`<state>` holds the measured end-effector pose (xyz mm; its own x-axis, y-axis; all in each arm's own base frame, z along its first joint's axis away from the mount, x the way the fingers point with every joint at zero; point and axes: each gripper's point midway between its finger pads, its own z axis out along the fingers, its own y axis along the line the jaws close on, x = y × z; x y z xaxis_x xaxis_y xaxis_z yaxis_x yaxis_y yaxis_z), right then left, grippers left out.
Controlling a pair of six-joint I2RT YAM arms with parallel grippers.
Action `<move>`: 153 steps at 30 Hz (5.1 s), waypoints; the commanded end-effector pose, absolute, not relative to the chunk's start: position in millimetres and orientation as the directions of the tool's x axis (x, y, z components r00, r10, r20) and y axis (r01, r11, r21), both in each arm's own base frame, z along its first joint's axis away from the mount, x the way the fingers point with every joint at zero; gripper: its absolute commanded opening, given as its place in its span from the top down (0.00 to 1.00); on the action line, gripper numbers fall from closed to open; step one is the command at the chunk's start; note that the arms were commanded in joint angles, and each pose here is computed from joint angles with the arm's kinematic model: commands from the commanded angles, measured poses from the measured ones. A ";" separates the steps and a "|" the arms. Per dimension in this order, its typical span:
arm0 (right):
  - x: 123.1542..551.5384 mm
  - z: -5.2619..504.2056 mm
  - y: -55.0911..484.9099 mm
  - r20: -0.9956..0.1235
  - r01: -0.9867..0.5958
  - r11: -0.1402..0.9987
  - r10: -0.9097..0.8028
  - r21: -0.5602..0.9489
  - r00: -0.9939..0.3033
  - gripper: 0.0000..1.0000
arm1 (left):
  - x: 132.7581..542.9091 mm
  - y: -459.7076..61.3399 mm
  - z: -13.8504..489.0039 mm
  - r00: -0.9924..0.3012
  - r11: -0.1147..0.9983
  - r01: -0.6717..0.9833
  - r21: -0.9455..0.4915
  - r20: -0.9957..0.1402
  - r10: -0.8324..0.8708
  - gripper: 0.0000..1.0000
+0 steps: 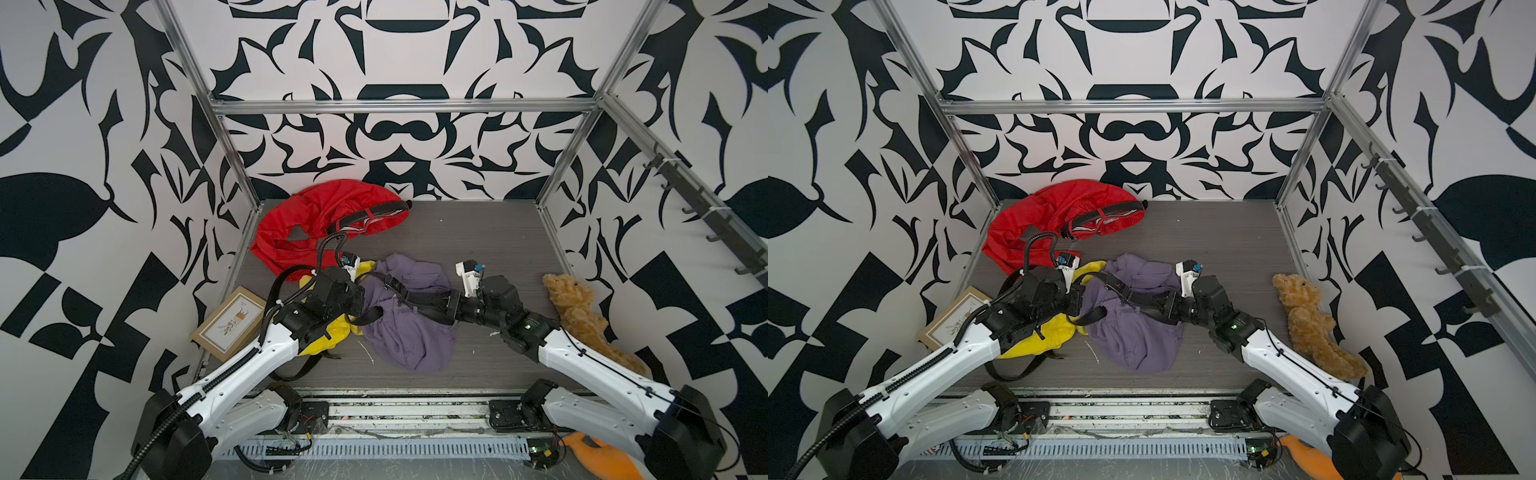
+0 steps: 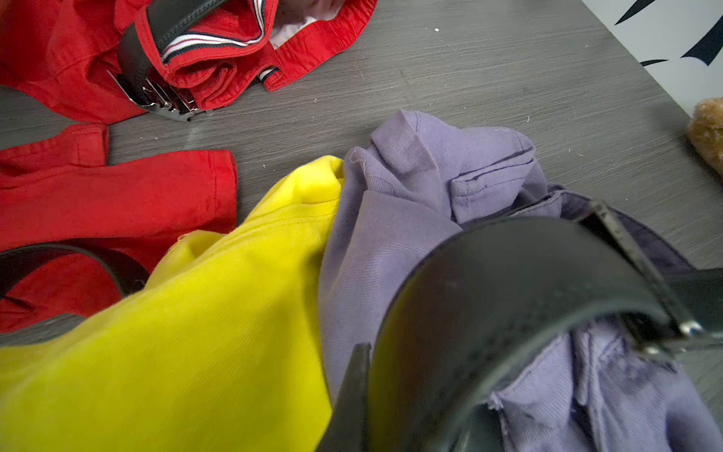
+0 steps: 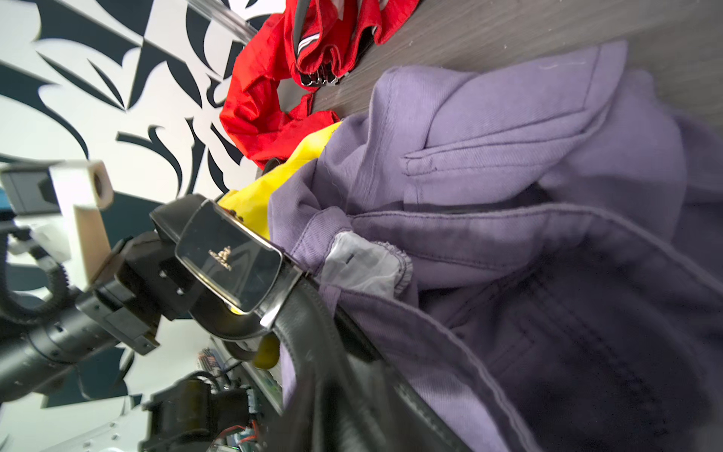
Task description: Remove the belt from the trousers
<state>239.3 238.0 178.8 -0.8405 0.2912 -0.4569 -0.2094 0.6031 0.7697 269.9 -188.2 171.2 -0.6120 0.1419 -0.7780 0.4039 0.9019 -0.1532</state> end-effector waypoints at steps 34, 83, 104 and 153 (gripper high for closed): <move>228.4 276.4 221.6 -0.515 -0.426 0.529 0.025 0.734 -0.857 1.00 | 199.6 -328.3 224.8 -0.022 0.132 0.987 0.086 -0.756 0.654 0.01; 270.0 228.0 130.8 -0.433 -0.182 0.669 0.229 0.721 -0.872 1.00 | 197.1 -264.2 228.7 -0.303 0.504 0.864 0.000 -0.800 0.518 0.01; 263.8 223.1 125.9 -0.435 -0.171 0.699 0.218 0.694 -0.874 0.98 | 210.7 -217.1 148.5 -0.488 0.691 0.717 0.094 -0.641 0.593 0.36; 247.9 253.4 286.2 -0.912 -0.841 0.536 -0.379 -0.076 -0.159 0.22 | 216.9 -304.1 270.9 -0.128 0.430 0.896 0.111 -0.862 0.490 1.00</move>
<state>242.9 282.5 239.6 -0.2109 -0.4069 -0.8888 -0.8477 0.5290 -0.0411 220.5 -294.3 248.1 -0.1555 0.5477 -0.8221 0.8831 0.4499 0.1327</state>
